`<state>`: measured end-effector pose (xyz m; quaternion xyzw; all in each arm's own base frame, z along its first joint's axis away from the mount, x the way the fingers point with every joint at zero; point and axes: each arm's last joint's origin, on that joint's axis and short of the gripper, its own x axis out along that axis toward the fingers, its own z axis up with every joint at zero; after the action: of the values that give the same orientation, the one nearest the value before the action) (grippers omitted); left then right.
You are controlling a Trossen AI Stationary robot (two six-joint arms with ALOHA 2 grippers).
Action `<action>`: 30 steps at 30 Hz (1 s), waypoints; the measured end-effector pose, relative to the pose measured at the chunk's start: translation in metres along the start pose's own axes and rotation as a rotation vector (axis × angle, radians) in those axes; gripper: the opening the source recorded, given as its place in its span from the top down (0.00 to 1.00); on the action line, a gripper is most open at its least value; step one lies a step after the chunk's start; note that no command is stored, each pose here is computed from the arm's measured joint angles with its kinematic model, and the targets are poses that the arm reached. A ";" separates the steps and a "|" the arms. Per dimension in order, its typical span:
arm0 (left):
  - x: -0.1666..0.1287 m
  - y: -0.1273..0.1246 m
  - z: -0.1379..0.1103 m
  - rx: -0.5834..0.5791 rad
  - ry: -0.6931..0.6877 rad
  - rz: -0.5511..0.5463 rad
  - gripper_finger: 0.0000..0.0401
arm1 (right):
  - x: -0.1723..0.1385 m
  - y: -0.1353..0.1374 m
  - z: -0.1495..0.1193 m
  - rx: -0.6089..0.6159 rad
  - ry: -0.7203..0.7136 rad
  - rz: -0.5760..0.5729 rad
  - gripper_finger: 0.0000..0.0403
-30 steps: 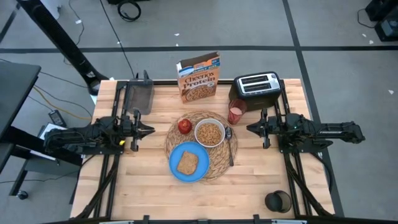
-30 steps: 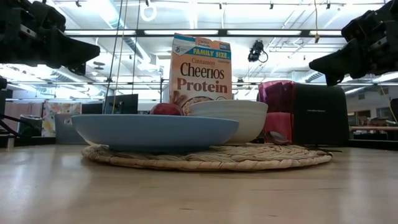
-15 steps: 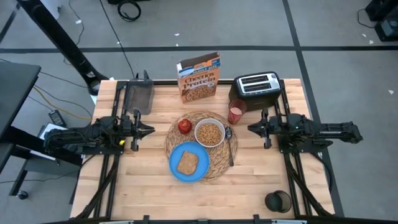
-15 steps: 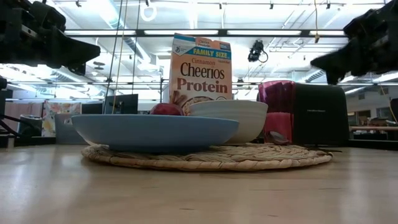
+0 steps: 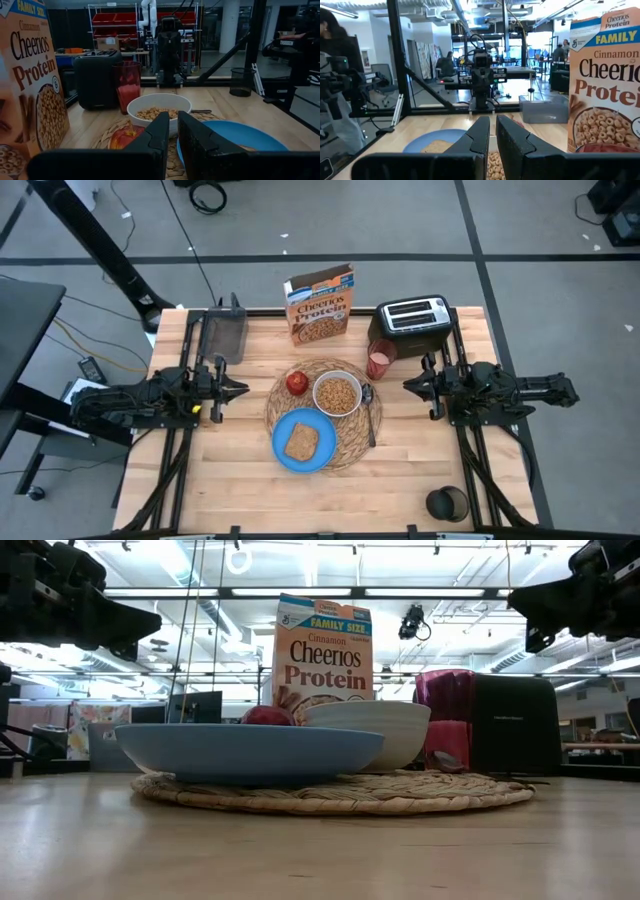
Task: Arrange a breakfast setting
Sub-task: Return to Home Position
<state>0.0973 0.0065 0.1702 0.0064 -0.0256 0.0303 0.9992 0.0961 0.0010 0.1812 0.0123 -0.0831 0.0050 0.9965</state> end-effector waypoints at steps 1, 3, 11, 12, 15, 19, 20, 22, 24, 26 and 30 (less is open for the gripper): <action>0.000 0.000 0.000 0.000 0.001 0.000 0.88 | 0.000 0.000 0.000 0.000 0.000 0.000 0.89; 0.000 0.000 0.000 0.000 0.001 0.000 0.88 | 0.000 0.000 0.001 0.000 -0.007 -0.001 0.89; 0.000 0.000 0.000 0.000 0.001 0.000 0.88 | 0.001 -0.001 0.000 -0.001 0.000 -0.008 0.89; 0.000 0.000 0.000 0.000 0.002 0.000 0.88 | 0.001 -0.001 0.000 -0.001 0.000 -0.008 0.89; 0.000 0.000 0.000 0.000 0.002 0.000 0.88 | 0.001 -0.001 0.000 -0.001 0.000 -0.008 0.89; 0.000 0.000 0.000 0.000 0.002 0.000 0.88 | 0.001 -0.001 0.000 -0.001 0.000 -0.008 0.89; 0.000 0.000 0.000 0.000 0.002 0.000 0.88 | 0.001 -0.001 0.000 -0.001 0.000 -0.008 0.89; 0.000 0.000 0.000 0.000 0.002 0.000 0.88 | 0.001 -0.001 0.000 -0.001 0.000 -0.008 0.89; 0.000 0.000 0.000 0.000 0.002 0.000 0.88 | 0.001 -0.001 0.000 -0.001 0.000 -0.008 0.89; 0.000 0.000 0.000 0.000 0.002 0.000 0.88 | 0.001 -0.001 0.000 -0.001 0.000 -0.008 0.89; 0.000 0.000 0.000 0.000 0.002 0.000 0.88 | 0.001 -0.001 0.000 -0.001 0.000 -0.008 0.89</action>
<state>0.0974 0.0065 0.1699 0.0063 -0.0245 0.0304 0.9992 0.0966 0.0004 0.1813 0.0122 -0.0830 0.0008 0.9965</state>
